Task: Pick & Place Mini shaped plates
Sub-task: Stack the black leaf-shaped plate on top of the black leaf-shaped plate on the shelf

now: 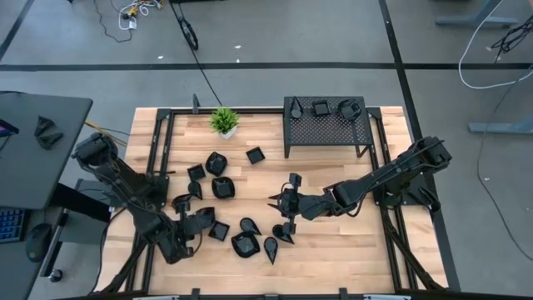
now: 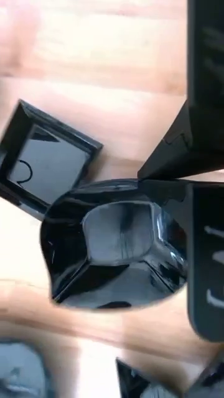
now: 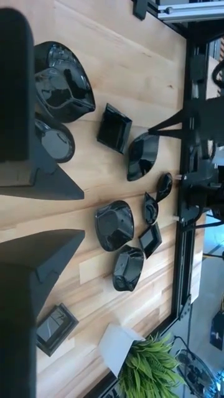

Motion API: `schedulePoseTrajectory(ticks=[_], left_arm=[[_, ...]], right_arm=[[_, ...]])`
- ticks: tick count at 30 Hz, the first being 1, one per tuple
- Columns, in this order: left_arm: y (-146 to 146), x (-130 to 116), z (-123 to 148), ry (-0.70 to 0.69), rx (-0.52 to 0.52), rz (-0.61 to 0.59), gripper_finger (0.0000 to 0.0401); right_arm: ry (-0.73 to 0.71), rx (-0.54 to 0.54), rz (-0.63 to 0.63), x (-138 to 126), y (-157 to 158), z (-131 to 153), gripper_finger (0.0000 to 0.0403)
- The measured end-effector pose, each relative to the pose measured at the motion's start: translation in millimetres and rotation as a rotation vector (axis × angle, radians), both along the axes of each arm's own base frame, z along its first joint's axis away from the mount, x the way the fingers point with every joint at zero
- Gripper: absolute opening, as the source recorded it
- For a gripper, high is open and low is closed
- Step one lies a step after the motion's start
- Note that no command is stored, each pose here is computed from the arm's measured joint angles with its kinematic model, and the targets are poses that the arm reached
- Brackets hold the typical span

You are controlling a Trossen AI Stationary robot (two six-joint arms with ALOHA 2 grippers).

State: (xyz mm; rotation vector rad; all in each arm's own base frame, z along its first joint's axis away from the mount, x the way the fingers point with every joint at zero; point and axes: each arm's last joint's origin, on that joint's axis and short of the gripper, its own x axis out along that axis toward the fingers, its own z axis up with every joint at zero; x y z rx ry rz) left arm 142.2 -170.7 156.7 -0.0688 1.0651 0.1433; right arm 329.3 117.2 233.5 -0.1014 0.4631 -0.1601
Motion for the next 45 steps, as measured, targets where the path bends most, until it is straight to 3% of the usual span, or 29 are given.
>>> schedulePoseTrajectory(ticks=[7, 13, 17, 22, 28, 33, 37, 45], left_arm=[[-7, 14, 54, -0.027, 0.174, -0.063, 0.0005], [-5, 44, 112, -0.102, 0.249, -0.162, 0.0007], [3, 66, 136, -0.131, 0.257, -0.291, 0.0004], [16, 93, 148, -0.189, 0.187, -0.457, 0.0008], [29, 111, 154, -0.259, 0.153, -0.523, 0.0005], [33, 114, 154, -0.259, 0.168, -0.522, 0.001], [33, 115, 155, -0.276, 0.169, -0.525, 0.001], [32, 116, 157, -0.298, 0.178, -0.535, 0.0011]], right_arm=[[-0.062, 0.002, 0.033, 3, 2, 6, 0.0089], [-0.172, 0.013, 0.232, 12, 0, 22, 0.0094], [-0.192, 0.038, 0.376, 21, -4, 41, 0.0121], [-0.077, 0.005, 0.501, 25, -3, 64, 0.0168], [0.086, -0.189, 0.605, 19, -5, 62, 0.0198], [0.081, -0.337, 0.662, 20, -6, 49, 0.0192], [0.021, -0.361, 0.653, 24, -7, 47, 0.0176], [0.049, -0.359, 0.653, 26, -9, 39, 0.0144]])
